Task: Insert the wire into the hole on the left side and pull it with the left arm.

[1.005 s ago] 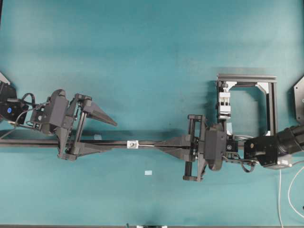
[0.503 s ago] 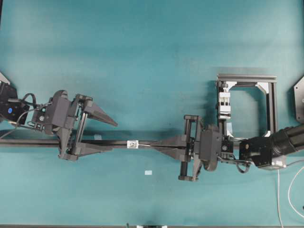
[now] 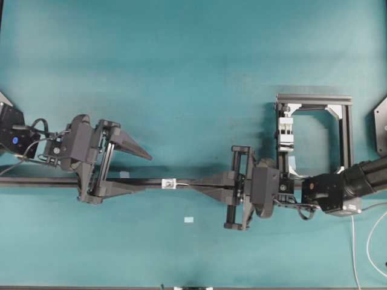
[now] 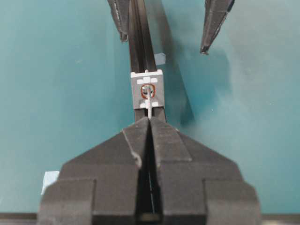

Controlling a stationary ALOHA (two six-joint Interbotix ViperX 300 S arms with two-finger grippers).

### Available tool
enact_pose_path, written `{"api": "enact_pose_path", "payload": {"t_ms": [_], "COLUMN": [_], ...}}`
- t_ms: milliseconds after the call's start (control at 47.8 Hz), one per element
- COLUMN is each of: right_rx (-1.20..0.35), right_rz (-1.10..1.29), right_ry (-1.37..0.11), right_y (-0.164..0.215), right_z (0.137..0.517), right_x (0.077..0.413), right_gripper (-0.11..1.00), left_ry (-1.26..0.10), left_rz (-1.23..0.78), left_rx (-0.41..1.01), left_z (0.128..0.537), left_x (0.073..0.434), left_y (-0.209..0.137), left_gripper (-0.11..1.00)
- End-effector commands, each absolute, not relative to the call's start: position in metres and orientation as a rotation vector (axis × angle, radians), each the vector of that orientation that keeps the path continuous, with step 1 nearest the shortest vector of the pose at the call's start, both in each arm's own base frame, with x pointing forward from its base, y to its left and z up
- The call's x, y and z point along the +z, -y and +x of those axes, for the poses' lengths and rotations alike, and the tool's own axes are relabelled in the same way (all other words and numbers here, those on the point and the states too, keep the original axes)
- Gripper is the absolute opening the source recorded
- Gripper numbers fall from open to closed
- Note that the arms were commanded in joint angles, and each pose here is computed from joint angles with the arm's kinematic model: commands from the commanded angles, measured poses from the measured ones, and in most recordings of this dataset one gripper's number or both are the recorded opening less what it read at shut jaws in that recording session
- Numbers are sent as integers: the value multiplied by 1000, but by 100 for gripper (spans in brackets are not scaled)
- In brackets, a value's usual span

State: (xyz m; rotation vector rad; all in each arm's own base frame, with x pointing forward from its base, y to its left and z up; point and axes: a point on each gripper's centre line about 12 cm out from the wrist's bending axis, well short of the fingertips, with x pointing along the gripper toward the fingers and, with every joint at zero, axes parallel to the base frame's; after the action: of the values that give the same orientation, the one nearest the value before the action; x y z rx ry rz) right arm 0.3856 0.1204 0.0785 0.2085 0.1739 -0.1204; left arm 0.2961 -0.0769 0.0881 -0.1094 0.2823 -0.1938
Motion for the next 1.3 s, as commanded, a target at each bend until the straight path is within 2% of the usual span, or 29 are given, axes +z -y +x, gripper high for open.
{"api": "enact_pose_path", "payload": {"t_ms": [0, 1277], "right_rx": [-120, -117], "right_rz": [219, 187], "right_ry": [-138, -176], "right_y": [-122, -123], "right_z": [393, 413], "right_x": [90, 88], "right_gripper": [-2, -2], "left_ry": [-244, -254], "left_rz": [-115, -124], "left_rx": [-193, -186], "left_z": [300, 308], "left_x": [98, 100], "left_y": [77, 77], "left_gripper": [76, 76]}}
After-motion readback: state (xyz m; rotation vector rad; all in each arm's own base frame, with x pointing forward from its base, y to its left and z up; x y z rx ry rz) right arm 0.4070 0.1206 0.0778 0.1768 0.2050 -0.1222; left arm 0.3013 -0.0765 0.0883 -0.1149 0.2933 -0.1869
